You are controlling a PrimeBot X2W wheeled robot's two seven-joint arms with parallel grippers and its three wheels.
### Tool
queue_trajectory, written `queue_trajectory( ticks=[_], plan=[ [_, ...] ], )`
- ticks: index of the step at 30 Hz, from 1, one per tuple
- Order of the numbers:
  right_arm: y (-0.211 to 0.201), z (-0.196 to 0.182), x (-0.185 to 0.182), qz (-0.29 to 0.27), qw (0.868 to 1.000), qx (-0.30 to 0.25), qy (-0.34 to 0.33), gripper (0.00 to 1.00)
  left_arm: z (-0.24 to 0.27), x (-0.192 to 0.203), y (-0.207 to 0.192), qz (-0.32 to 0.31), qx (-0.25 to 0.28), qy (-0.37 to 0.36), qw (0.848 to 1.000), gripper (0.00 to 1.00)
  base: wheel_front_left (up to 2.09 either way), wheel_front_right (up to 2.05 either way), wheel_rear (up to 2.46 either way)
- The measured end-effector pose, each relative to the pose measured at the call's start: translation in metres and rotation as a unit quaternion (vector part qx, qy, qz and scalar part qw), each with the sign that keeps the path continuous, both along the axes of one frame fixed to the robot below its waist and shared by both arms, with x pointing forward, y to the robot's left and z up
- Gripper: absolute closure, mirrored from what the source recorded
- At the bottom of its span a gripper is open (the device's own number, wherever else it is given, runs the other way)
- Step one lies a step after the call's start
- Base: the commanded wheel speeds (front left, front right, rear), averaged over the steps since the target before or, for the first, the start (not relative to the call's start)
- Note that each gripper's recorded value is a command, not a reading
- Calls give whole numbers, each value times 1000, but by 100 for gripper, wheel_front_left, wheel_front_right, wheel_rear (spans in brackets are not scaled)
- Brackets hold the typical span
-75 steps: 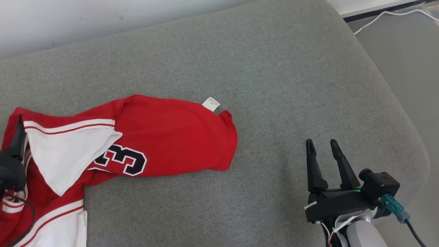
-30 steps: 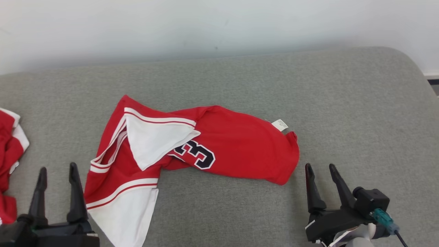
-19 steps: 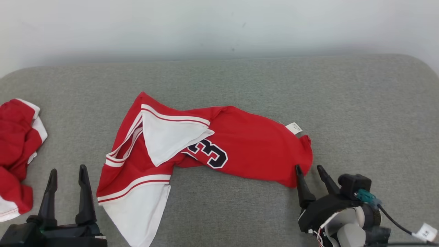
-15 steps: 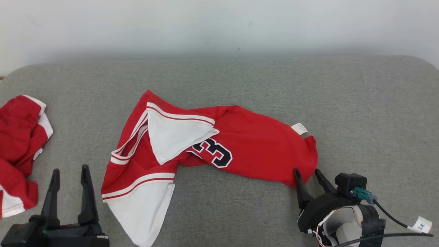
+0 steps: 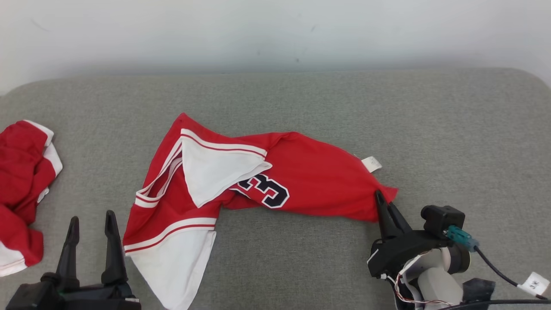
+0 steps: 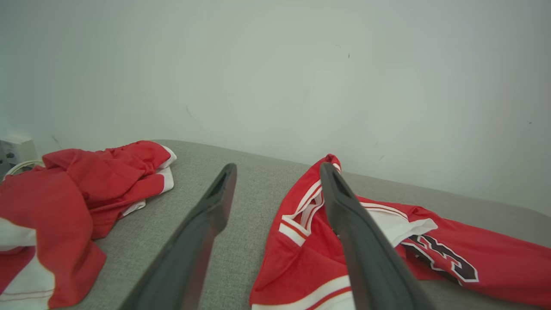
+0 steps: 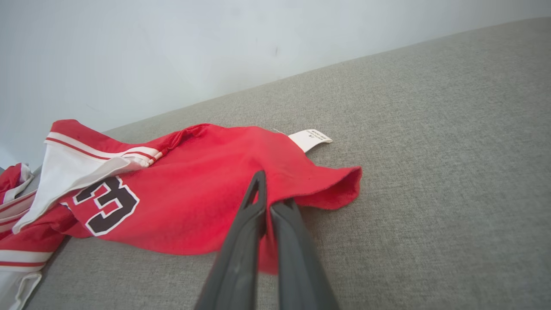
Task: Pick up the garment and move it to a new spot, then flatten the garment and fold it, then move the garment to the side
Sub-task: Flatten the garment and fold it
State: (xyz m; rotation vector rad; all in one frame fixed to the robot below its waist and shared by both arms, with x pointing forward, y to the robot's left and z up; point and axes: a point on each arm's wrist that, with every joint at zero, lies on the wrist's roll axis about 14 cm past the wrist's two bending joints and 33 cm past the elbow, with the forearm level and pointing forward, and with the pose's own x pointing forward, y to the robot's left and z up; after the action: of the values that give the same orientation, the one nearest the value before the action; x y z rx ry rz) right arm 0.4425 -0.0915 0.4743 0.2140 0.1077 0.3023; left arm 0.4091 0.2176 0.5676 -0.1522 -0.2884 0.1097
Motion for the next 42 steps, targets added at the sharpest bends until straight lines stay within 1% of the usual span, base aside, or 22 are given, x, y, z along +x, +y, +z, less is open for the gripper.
queue_trajectory(
  ticks=[8, 15, 21, 24, 28, 32, 42],
  plan=[
    [-11, 42, -19, 6, 999, 15, -33, 100, -3, 1, -15, -18, -4, 4, 1000, 0, 0, 0, 0],
    [-10, 70, -48, 22, 999, 32, -37, 100, -3, 2, -23, -29, -5, 4, 1000, 0, 0, 0, 0],
    [-14, 106, -63, 26, 997, 29, -67, 100, -2, -1, -24, -29, -5, 4, 1000, 0, 0, 0, 0],
    [-16, 111, -64, 26, 997, 26, -69, 100, -2, -1, -25, -30, -5, 5, 1000, 0, 0, 0, 0],
    [-17, 117, -58, 25, 996, 15, -80, 100, -4, -2, -26, -33, -5, 7, 999, 0, 0, 0, 0],
    [-15, 118, -45, 28, 996, 6, -83, 100, -6, -5, -24, -31, -4, 10, 999, 0, 0, 0, 0],
    [9, 120, 9, 58, 994, -15, -94, 100, -10, -10, -18, -26, -3, 17, 1000, 0, 0, 0, 0]
  ],
)
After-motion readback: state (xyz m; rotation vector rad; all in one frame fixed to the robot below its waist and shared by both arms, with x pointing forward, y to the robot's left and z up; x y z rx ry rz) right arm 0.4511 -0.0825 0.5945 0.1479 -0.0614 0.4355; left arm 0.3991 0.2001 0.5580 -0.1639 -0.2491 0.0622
